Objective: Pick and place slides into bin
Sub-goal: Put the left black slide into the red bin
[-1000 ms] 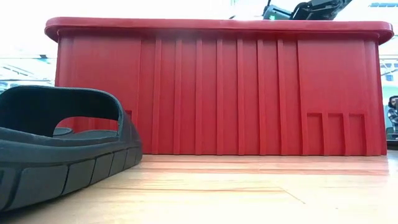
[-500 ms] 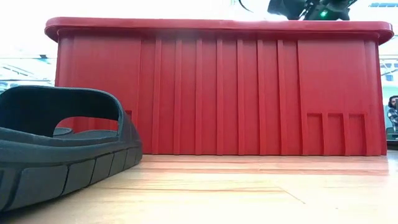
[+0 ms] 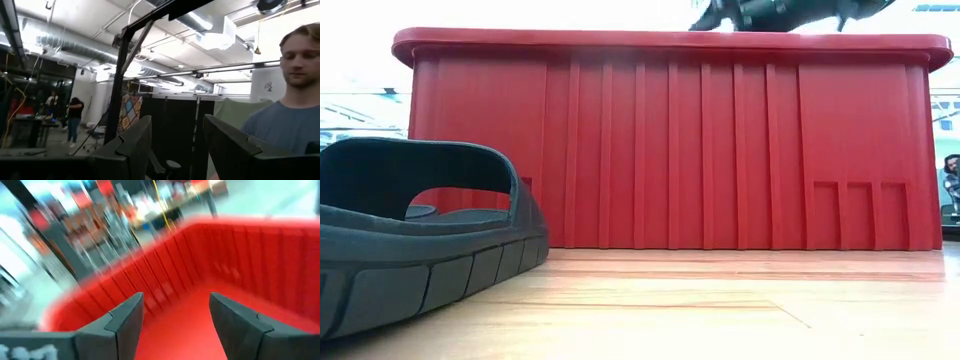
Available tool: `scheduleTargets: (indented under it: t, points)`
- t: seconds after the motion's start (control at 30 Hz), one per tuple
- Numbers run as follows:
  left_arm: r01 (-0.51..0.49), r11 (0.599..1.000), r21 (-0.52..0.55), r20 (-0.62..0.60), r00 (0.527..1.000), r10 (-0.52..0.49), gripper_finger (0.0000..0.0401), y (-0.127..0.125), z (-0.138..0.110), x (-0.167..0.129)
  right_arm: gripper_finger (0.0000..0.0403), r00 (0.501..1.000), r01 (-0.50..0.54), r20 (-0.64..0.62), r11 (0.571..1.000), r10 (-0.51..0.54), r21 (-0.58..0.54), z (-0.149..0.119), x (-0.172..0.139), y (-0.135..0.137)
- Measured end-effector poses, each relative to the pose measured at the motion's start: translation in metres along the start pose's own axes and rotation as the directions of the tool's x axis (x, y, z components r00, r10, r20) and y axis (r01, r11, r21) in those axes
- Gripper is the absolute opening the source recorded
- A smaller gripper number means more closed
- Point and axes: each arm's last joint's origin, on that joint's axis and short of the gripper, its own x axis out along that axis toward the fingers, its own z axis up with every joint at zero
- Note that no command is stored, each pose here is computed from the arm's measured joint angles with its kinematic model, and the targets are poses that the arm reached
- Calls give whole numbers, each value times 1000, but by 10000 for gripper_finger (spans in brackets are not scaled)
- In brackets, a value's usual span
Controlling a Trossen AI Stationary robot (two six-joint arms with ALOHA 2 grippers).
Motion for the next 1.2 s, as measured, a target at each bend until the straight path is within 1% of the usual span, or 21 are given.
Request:
scheduleTargets:
  t: [0.07, 0.17, 0.3, 0.43, 0.57, 0.67, 0.77, 0.87, 0.97, 1.07, 1.2]
  points:
    - [14, 1000, 5, 7, 1000, -14, 186, -1, 1, 0, 213, 994, -53, 100, 998, 49, 39, 10, -1, 5]
    - [51, 999, 13, 10, 999, -51, 186, -4, 3, -1, 211, 965, -138, 236, 988, 118, 72, 23, -4, 13]
    - [78, 997, -16, -1, 997, -78, 186, -6, 3, -1, 210, 899, -262, 388, 960, 206, 97, 36, -13, 26]
    - [114, 993, -30, -7, 993, -114, 186, -9, 2, 0, 210, 820, -386, 495, 916, 286, 111, 43, -24, 41]
    - [157, 986, -52, -10, 987, -158, 186, -12, 1, 1, 210, 753, -489, 553, 866, 355, 110, 43, -37, 57]
    - [195, 979, -66, -14, 980, -196, 186, -15, -1, 4, 210, 689, -567, 607, 816, 398, 109, 44, -47, 67]
    - [233, 968, -96, -25, 971, -236, 186, -15, -5, 10, 210, 643, -618, 631, 780, 434, 94, 40, -54, 78]
    - [278, 952, -125, -30, 958, -284, 186, -18, -8, 13, 212, 618, -650, 633, 755, 466, 79, 32, -58, 89]
    - [336, 927, -165, -49, 936, -348, 186, -20, -14, 21, 211, 611, -672, 619, 737, 493, 77, 22, -57, 101]
    - [404, 893, -196, -64, 904, -423, 186, -24, -20, 28, 210, 600, -682, 610, 729, 518, 52, 17, -53, 118]
    - [473, 858, -202, -67, 867, -494, 186, -31, -26, 34, 212, 578, -686, 614, 728, 537, 9, 18, -43, 143]
